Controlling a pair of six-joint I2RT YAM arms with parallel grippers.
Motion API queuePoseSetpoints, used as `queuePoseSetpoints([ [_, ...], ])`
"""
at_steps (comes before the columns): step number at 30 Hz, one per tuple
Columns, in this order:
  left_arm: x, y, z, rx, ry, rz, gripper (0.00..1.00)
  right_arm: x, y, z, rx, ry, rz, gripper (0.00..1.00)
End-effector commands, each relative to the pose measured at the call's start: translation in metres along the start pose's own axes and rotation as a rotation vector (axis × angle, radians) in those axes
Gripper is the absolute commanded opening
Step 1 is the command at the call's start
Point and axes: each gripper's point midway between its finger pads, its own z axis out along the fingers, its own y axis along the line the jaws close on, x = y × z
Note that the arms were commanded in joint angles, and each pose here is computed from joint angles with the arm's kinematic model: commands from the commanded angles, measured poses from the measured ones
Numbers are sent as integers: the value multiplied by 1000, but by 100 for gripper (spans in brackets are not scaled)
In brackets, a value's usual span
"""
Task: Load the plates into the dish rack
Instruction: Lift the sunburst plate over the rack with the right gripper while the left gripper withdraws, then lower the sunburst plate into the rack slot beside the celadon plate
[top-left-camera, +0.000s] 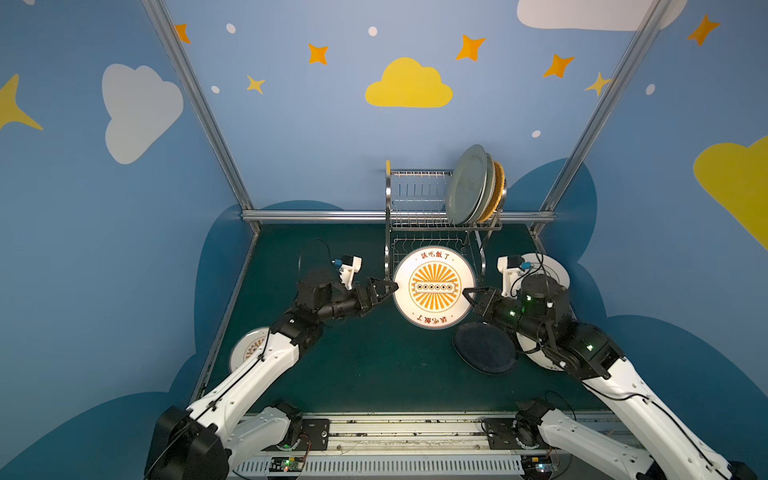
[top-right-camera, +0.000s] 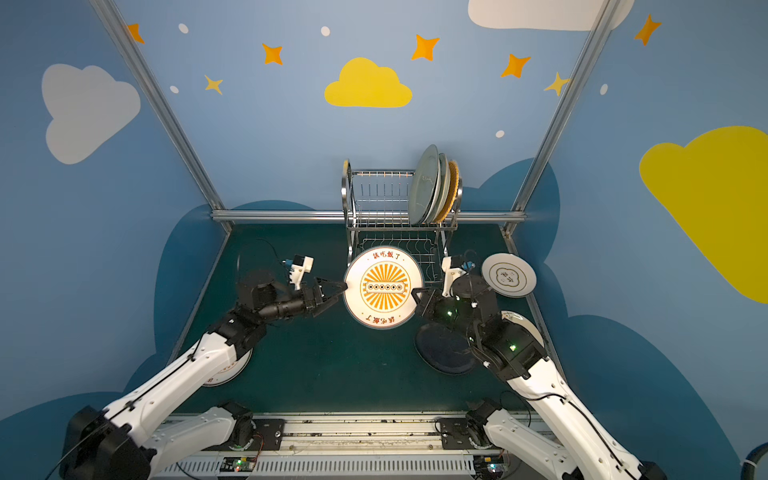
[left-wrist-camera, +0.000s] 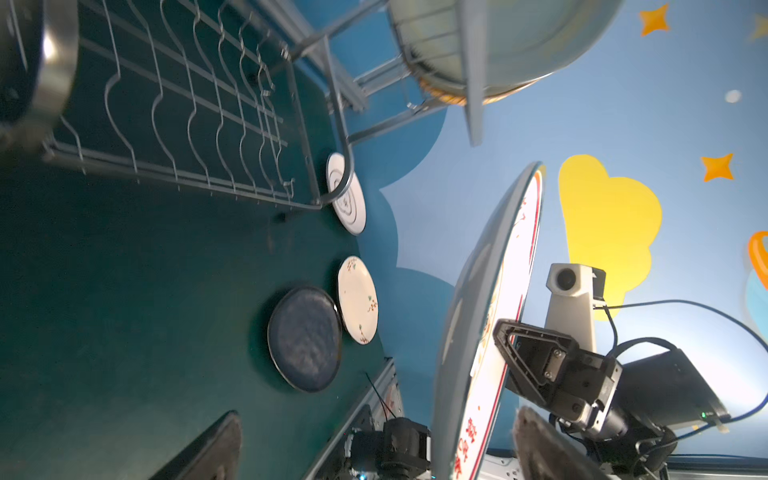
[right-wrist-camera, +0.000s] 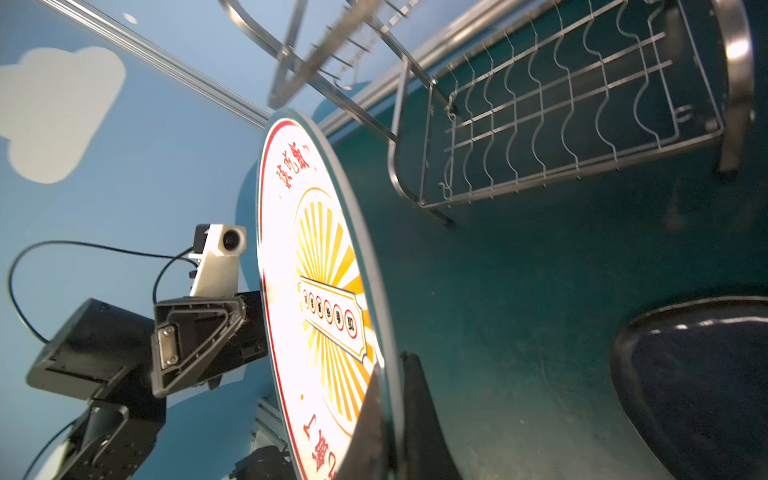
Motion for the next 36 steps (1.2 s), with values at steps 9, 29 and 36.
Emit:
queuePoseSetpoints([
  [9, -23, -50, -84, 26, -366, 361, 100, -103, 75, -17, 22, -231, -182, 0],
  [29, -4, -51, -64, 102, -179, 443, 100, -243, 83, 14, 622, -573, -578, 0],
  [36, -3, -53, -66, 113, -191, 452, 100, -250, 71, 49, 751, -549, -683, 0],
])
